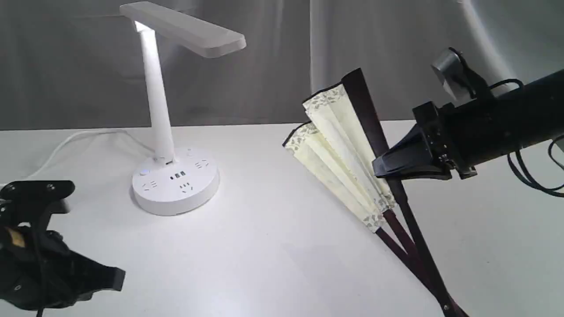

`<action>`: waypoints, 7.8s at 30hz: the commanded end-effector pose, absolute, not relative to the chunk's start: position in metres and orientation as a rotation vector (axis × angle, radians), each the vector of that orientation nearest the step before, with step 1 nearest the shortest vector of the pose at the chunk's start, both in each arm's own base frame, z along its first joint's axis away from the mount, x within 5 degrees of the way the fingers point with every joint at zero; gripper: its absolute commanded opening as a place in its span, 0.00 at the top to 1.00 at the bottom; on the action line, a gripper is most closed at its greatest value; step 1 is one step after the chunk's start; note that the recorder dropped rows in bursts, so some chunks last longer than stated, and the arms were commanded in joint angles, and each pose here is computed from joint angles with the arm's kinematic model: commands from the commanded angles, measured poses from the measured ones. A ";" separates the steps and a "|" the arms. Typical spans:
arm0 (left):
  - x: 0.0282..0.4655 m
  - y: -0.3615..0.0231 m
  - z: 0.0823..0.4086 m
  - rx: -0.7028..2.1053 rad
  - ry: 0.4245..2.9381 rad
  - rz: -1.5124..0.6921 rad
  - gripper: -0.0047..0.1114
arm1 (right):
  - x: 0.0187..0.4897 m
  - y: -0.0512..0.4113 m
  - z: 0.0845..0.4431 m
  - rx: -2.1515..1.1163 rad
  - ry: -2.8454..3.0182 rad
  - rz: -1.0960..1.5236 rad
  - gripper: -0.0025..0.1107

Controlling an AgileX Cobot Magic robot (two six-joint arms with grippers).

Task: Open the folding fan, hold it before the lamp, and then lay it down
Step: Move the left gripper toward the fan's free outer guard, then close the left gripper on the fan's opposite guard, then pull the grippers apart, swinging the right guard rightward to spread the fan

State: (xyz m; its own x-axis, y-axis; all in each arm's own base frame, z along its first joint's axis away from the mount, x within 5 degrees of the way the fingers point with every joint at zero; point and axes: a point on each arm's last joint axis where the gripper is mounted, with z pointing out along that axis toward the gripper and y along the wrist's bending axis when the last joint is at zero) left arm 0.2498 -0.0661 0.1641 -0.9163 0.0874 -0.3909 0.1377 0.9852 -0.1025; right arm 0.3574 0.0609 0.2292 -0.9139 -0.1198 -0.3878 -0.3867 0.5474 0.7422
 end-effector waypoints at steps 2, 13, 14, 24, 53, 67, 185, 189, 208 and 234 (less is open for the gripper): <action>0.263 -0.093 0.168 0.249 2.732 -0.219 0.96 | 0.356 0.059 0.233 -0.424 2.477 1.302 0.98; 0.280 -0.144 0.162 0.357 2.620 -0.296 0.96 | 0.355 0.059 0.232 -0.434 2.482 1.294 0.98; 0.281 -0.144 0.162 0.360 2.609 -0.297 0.96 | 0.355 0.059 0.232 -0.436 2.484 1.292 0.98; 0.284 -0.144 0.159 0.371 2.482 -0.286 0.96 | 0.355 0.058 0.231 -0.442 2.489 1.286 0.98; 0.264 -0.143 0.160 0.257 1.889 -0.597 0.87 | 0.356 0.058 0.231 -0.441 2.487 1.277 0.98; 0.268 -0.142 0.132 0.022 2.008 -0.705 0.74 | 0.356 0.058 0.231 -0.440 2.486 1.275 0.98; 0.378 -0.249 0.091 -0.496 1.850 -2.011 0.96 | 0.359 0.059 0.232 -0.361 2.480 1.284 0.98; 0.378 -0.249 0.091 -0.500 1.850 -2.013 0.96 | 0.359 0.059 0.232 -0.361 2.480 1.284 0.98; 0.375 -0.251 0.090 -0.491 1.900 -2.050 0.96 | 0.366 0.057 0.230 -0.284 2.465 1.223 0.68; 0.374 -0.255 0.094 -0.405 1.963 -2.088 0.96 | 0.405 0.050 0.204 0.014 2.341 1.288 0.68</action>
State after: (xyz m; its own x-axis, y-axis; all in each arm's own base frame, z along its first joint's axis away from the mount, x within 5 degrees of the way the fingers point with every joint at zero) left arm 0.3752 -0.2538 0.0920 -0.9221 -0.3855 0.0328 -0.0105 -0.0598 -0.9982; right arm 0.4010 0.0544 0.1995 -0.9092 0.1949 -0.3678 -0.2071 0.5546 0.8059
